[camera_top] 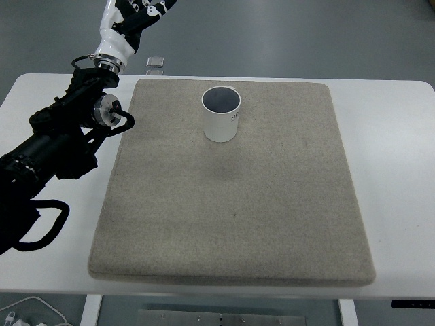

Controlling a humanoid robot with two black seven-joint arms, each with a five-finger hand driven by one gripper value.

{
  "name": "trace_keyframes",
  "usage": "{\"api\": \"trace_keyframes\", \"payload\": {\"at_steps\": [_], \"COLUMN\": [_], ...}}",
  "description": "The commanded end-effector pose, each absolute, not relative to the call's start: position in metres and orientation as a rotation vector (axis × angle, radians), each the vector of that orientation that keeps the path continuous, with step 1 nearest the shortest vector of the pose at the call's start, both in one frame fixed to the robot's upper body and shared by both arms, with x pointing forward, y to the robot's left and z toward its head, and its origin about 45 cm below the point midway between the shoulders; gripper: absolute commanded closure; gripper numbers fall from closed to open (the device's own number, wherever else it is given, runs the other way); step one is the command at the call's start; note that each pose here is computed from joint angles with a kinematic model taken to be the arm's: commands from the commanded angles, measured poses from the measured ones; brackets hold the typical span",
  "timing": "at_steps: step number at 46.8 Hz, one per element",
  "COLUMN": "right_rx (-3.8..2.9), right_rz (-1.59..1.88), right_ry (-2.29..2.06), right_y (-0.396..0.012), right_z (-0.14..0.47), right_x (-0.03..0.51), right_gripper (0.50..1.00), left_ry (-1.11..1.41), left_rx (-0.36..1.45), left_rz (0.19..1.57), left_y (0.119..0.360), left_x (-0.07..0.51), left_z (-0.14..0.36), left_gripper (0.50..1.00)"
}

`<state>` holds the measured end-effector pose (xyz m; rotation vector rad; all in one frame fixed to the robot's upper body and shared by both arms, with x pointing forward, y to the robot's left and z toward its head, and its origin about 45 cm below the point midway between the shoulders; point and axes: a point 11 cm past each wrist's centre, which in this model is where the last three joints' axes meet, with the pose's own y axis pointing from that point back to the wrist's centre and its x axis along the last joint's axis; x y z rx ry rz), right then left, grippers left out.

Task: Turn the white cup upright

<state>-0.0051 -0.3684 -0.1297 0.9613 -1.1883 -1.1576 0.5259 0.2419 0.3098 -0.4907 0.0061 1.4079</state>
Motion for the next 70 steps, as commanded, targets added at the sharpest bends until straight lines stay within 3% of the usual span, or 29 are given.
{"api": "trace_keyframes", "payload": {"at_steps": [1, 12, 21, 39, 70], "right_rx": [0.962, 0.949, 0.948, 0.949, 0.943], "right_rz": [-1.158, -1.167, -1.168, -1.170, -1.178], "right_ry": [-1.188, -1.183, -1.184, -1.184, -1.196], "right_y": [-0.368, -0.368, -0.368, -0.368, -0.368], "right_z": [-0.130, -0.130, -0.130, -0.130, -0.130], "right_x": [-0.005, -0.013, -0.013, -0.013, -0.013], "right_gripper": [0.572, 0.572, 0.570, 0.572, 0.572], "left_ry": [0.088, 0.468, 0.593, 0.618, 0.687], "left_rx": [-0.482, -0.378, -0.317, -0.355, -0.478], "left_rz": [1.426, 1.461, 1.409, 1.307, 1.368], "left_y": [0.245, 0.255, 0.260, 0.263, 0.258], "left_x": [0.528, 0.532, 0.529, 0.524, 0.523], "left_z": [0.304, 0.266, 0.250, 0.246, 0.232], "left_gripper": [0.510, 0.508, 0.508, 0.508, 0.508]}}
